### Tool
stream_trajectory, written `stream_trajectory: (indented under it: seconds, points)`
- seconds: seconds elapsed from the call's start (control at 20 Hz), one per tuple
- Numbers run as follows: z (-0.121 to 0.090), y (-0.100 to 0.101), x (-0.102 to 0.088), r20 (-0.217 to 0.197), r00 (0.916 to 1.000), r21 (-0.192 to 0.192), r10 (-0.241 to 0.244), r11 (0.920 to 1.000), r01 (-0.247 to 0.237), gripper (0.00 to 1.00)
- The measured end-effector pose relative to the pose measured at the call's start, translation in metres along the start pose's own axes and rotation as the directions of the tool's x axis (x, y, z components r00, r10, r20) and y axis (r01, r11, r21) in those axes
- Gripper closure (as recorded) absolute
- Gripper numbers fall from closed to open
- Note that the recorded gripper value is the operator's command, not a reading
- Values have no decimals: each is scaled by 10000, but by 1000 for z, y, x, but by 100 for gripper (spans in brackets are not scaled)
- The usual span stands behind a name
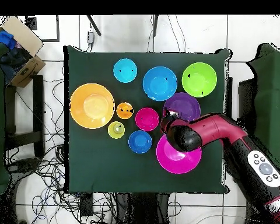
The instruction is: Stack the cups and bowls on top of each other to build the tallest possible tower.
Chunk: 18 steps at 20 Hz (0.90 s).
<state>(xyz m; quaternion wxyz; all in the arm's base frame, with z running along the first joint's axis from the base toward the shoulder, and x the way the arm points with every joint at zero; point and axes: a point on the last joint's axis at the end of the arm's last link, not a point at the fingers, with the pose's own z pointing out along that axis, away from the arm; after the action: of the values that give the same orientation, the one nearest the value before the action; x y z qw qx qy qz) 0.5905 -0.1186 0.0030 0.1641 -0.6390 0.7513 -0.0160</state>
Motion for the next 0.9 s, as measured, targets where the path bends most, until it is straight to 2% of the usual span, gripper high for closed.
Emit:
stream_trajectory:
  seconds: [0.2,0.55,0.6,0.7,0.75,0.9]
  points:
    - [3,1,-6,-73,9996,3,-276,9996,276,0]
    - [7,-2,-14,-246,9953,416,-936,9947,946,0]
    - [6,-4,-13,-345,9925,658,-1173,9907,1194,0]
    - [6,-5,-13,-410,9901,823,-1341,9871,1371,0]
    - [4,-9,-11,-544,9853,1106,-1618,9797,1670,0]
    - [2,-12,-10,-641,9814,1329,-1812,9731,1884,0]
